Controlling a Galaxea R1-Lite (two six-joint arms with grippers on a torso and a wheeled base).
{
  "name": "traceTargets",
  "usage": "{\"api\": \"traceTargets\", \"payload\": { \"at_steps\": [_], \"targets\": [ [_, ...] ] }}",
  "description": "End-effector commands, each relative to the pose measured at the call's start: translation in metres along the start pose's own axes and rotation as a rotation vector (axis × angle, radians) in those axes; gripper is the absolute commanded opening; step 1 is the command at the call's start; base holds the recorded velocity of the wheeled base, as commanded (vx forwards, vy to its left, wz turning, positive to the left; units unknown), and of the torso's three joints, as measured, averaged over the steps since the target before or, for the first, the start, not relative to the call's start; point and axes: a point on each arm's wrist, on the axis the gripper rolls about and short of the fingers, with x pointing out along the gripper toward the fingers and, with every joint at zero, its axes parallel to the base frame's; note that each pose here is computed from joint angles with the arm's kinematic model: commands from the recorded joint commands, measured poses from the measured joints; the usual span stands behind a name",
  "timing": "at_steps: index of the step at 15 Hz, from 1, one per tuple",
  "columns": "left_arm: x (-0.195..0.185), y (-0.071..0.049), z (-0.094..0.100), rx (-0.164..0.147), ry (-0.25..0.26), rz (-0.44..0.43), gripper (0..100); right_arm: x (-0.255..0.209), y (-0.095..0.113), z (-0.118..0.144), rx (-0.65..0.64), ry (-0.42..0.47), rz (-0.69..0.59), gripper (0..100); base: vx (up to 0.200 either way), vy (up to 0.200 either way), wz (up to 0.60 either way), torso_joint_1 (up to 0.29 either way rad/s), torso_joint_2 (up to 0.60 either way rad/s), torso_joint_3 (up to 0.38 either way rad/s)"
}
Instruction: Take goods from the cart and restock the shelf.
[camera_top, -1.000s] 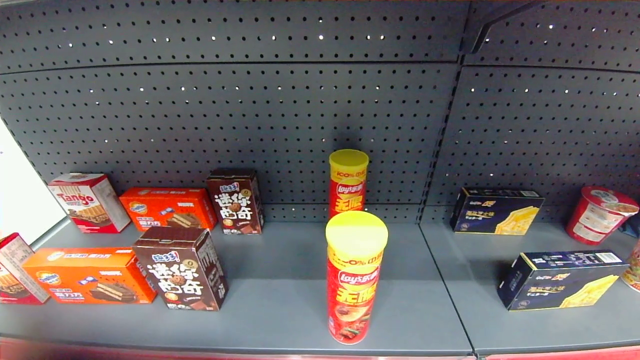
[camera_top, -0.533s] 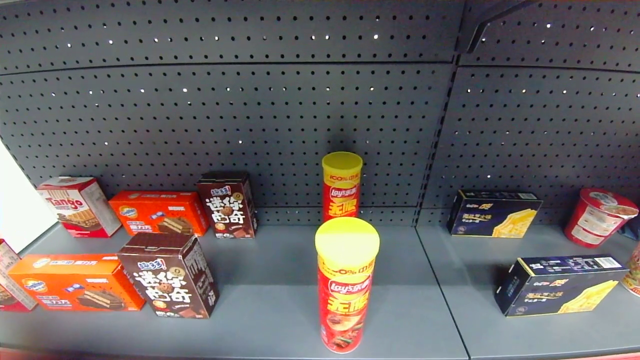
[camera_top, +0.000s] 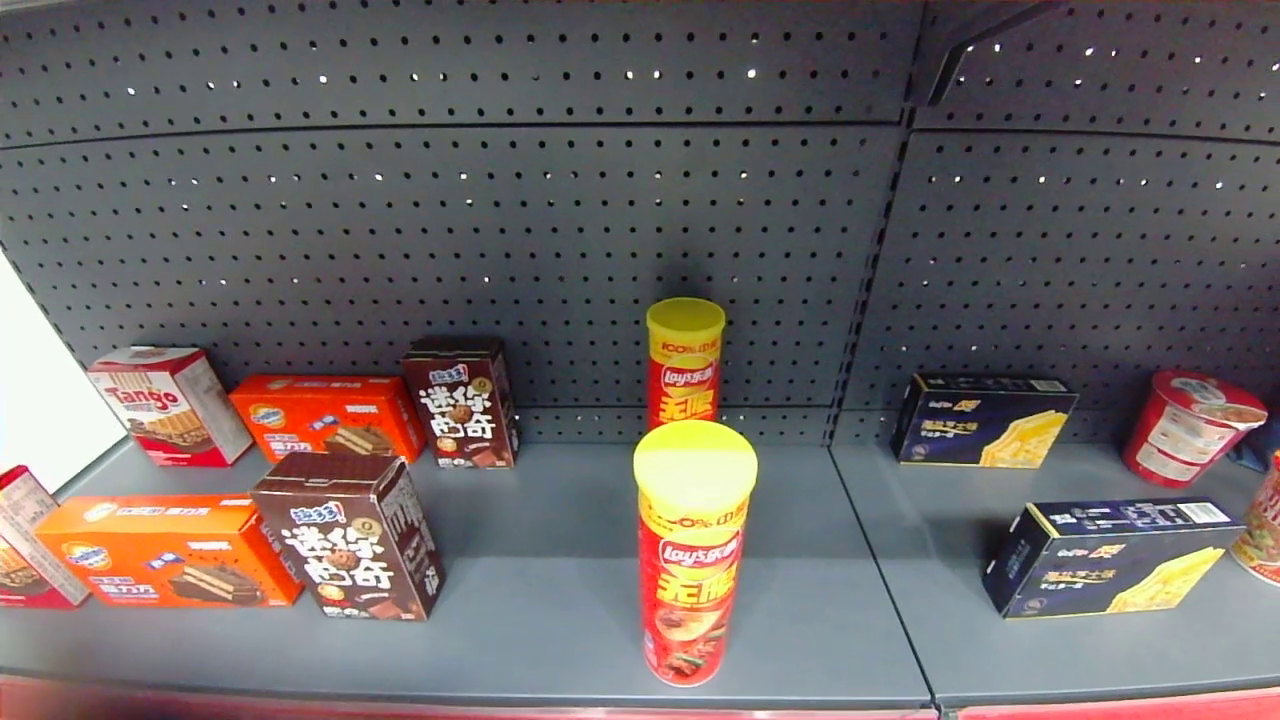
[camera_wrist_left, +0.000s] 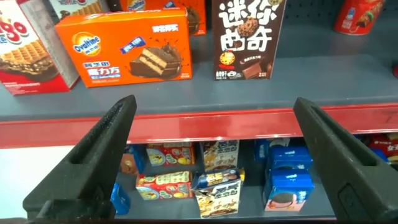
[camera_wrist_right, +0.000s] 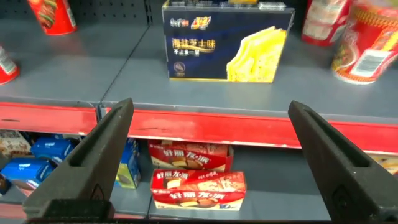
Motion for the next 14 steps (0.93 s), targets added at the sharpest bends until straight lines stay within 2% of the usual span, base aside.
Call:
{"api": "traceTargets", "payload": {
  "at_steps": [1,2,4,5,6,7,8,10,11,12,13,14],
  "targets": [
    [0.000,0.000,0.000,0.003,0.000,-0.005,100,0.000,0.000,0.000,-0.001,0.001,0.000,100,0.000,0.000,0.00,0.000,0.00,0.000],
    [0.000,0.000,0.000,0.003,0.000,-0.008,100,0.000,0.000,0.000,0.000,-0.001,0.000,100,0.000,0.000,0.00,0.000,0.00,0.000],
    [-0.003,0.001,0.011,0.002,-0.051,0.021,100,0.000,0.000,0.000,0.002,-0.001,0.000,100,0.000,0.000,0.00,0.000,0.00,0.000],
    [-0.011,0.002,0.037,0.012,-0.122,0.012,100,0.000,0.000,0.000,0.001,0.001,0.000,100,0.000,0.000,0.00,0.000,0.00,0.000],
    [-0.015,0.002,0.094,0.034,-0.046,-0.105,100,0.000,0.000,0.000,0.001,0.001,-0.001,100,0.000,0.000,0.00,0.000,0.00,0.000],
    [-0.020,0.002,0.122,0.053,-0.013,-0.169,100,0.000,0.000,0.000,0.002,0.001,-0.001,100,0.000,0.000,0.00,0.000,0.00,0.000],
    [-0.015,0.001,0.136,0.057,0.047,-0.226,100,0.000,0.000,0.000,0.001,0.001,-0.001,100,0.000,0.000,0.00,0.000,0.00,0.000],
    [0.015,-0.001,0.182,0.070,0.108,-0.390,100,0.000,0.000,0.000,0.001,0.001,0.000,100,0.000,0.000,0.00,0.000,0.00,0.000],
    [0.028,-0.002,0.190,0.087,0.131,-0.426,100,0.000,0.000,0.000,0.001,0.001,0.000,100,0.000,0.000,0.00,0.000,0.00,0.000],
    [0.028,-0.002,0.190,0.087,0.131,-0.426,100,0.000,0.000,0.000,0.001,0.001,0.000,100,0.000,0.000,0.00,0.000,0.00,0.000],
    [0.073,-0.011,0.190,0.196,0.225,-0.654,100,0.000,0.000,0.000,0.000,0.000,-0.001,100,0.000,0.000,0.00,0.000,0.00,0.000],
    [0.083,-0.016,0.187,0.209,0.264,-0.720,100,0.000,0.000,0.000,0.001,0.001,-0.001,100,0.000,0.000,0.00,0.000,0.00,0.000]
  ]
}}
